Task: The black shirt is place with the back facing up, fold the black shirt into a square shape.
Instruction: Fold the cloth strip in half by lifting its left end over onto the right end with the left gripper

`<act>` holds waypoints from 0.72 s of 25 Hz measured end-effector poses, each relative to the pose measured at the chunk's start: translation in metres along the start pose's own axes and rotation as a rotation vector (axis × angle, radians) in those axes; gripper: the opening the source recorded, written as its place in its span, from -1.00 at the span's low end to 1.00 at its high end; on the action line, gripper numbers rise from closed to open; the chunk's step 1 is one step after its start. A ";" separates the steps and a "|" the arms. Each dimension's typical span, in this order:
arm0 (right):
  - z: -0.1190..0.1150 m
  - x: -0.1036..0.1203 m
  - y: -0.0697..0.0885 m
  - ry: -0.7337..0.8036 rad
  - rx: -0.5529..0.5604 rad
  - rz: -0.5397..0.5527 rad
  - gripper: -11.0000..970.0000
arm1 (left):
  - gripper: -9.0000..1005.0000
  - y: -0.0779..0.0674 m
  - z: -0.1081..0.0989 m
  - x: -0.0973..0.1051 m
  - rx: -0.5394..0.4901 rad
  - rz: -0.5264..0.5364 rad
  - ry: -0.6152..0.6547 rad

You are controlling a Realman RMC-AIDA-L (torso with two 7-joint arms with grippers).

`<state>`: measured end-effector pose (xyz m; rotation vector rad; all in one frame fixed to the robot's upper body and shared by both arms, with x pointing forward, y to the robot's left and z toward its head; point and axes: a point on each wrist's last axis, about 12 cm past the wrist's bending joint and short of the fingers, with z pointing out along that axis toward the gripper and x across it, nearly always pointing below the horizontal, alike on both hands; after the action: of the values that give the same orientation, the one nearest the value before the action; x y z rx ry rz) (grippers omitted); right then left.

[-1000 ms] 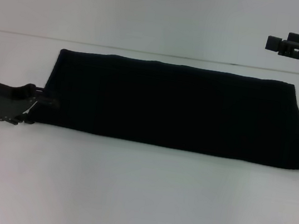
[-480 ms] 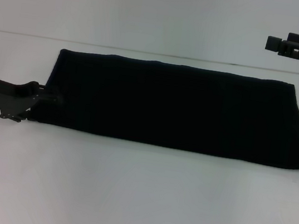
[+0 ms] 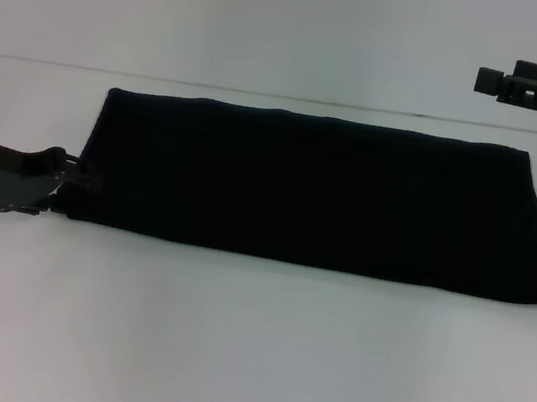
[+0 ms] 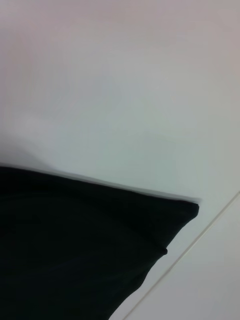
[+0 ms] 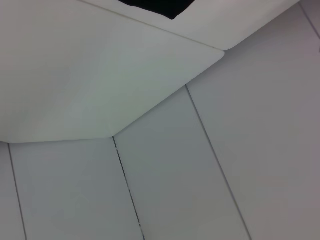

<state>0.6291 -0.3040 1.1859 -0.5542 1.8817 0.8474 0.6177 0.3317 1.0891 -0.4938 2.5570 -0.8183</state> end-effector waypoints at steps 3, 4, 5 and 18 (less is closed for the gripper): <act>0.000 0.000 0.000 0.000 -0.001 -0.003 0.89 | 0.50 0.001 0.000 0.001 -0.001 0.004 0.001; 0.001 0.001 0.000 0.000 -0.001 -0.005 0.89 | 0.45 0.001 0.000 0.001 -0.002 0.005 0.001; 0.001 0.001 0.001 0.001 -0.002 -0.005 0.89 | 0.39 0.001 0.000 0.001 -0.004 0.005 0.001; 0.003 0.004 0.001 0.004 -0.005 0.002 0.89 | -0.67 0.006 -0.001 0.000 -0.029 0.022 -0.018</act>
<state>0.6283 -0.3013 1.1818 -0.5579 1.8846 0.8528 0.6166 0.3367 1.0862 -0.4791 2.5566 -0.7666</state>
